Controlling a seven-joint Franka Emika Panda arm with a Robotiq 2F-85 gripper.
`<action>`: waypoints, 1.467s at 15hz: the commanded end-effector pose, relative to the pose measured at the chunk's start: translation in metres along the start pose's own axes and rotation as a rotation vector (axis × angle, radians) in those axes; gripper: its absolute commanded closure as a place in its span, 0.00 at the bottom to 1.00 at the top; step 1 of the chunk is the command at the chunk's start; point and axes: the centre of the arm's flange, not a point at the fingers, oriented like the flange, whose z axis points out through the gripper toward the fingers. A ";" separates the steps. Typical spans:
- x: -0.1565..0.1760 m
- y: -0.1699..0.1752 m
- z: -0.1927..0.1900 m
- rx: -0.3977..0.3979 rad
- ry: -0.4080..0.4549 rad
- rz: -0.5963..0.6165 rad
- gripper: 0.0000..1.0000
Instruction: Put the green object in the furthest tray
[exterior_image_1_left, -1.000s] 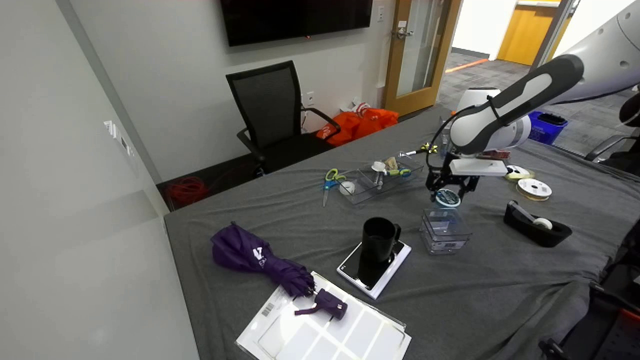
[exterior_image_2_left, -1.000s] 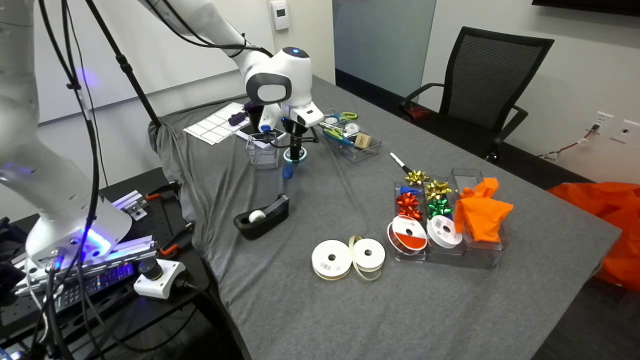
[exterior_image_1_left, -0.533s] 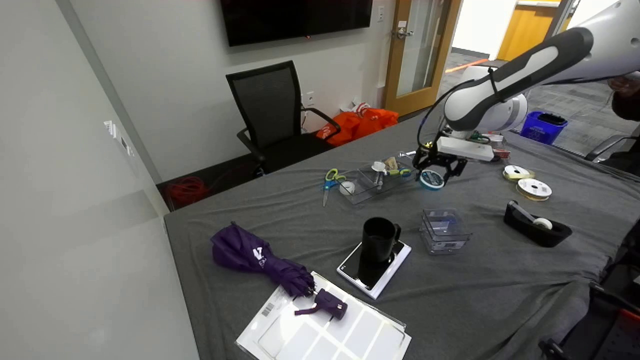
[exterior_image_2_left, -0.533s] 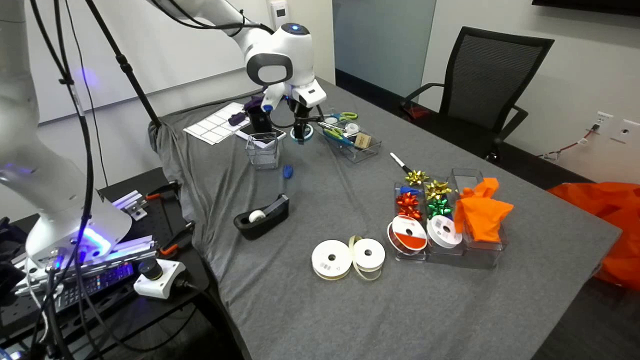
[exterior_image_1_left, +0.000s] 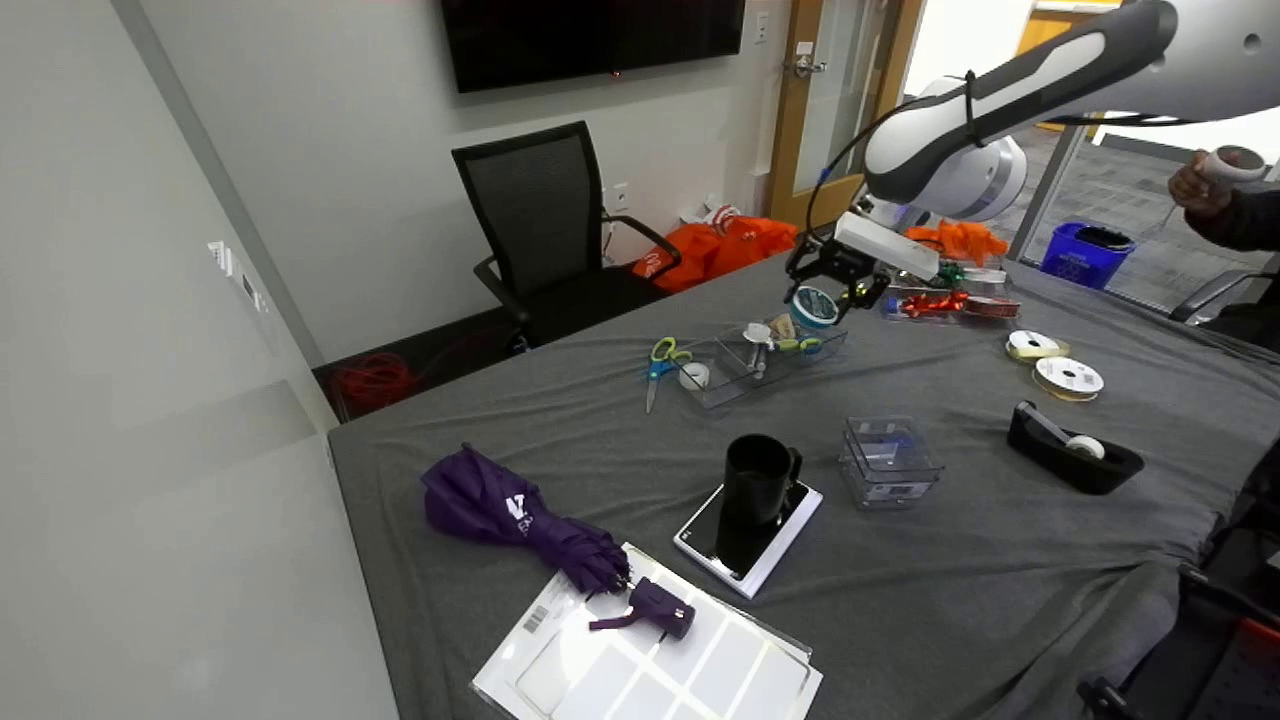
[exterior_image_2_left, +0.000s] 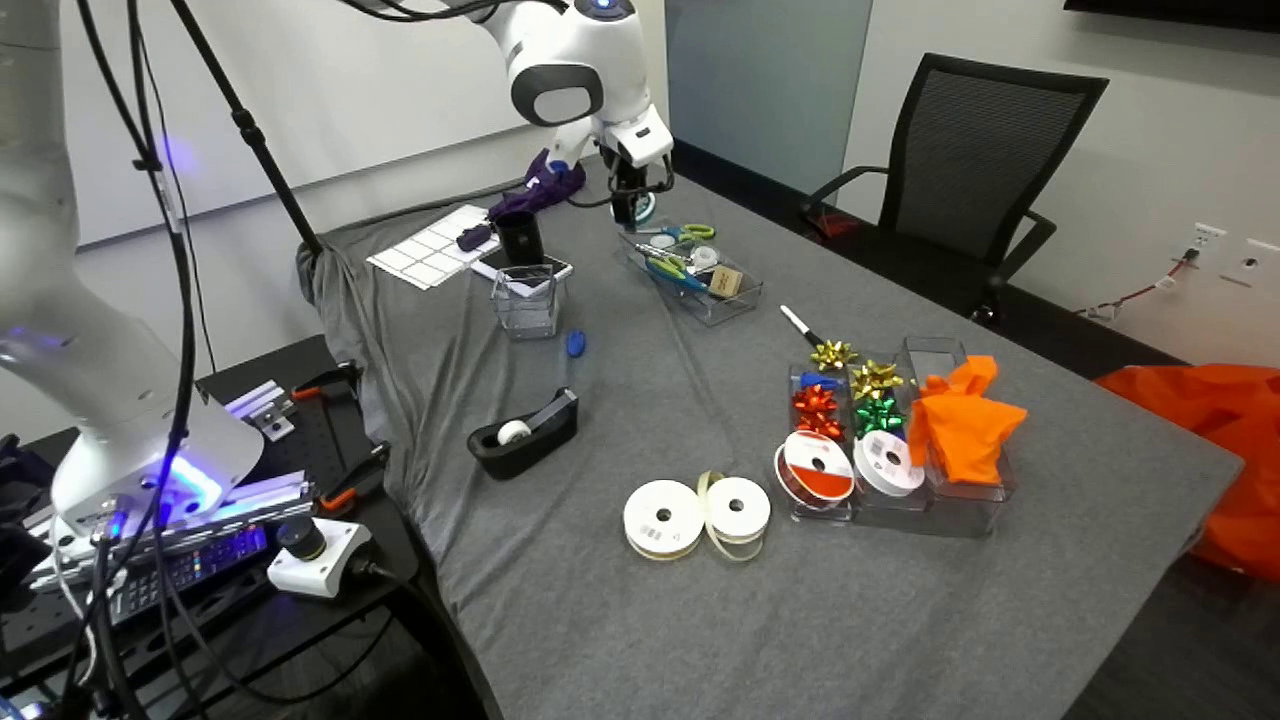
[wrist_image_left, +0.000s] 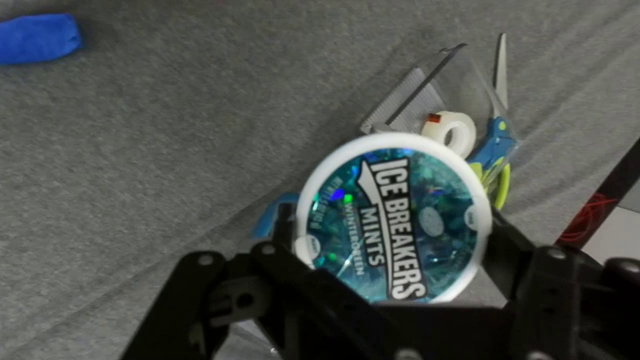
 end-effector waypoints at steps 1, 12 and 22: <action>-0.001 -0.009 0.003 0.015 -0.003 -0.001 0.14; 0.008 -0.060 0.044 0.055 0.016 0.107 0.39; 0.027 -0.100 0.111 0.029 0.049 0.337 0.39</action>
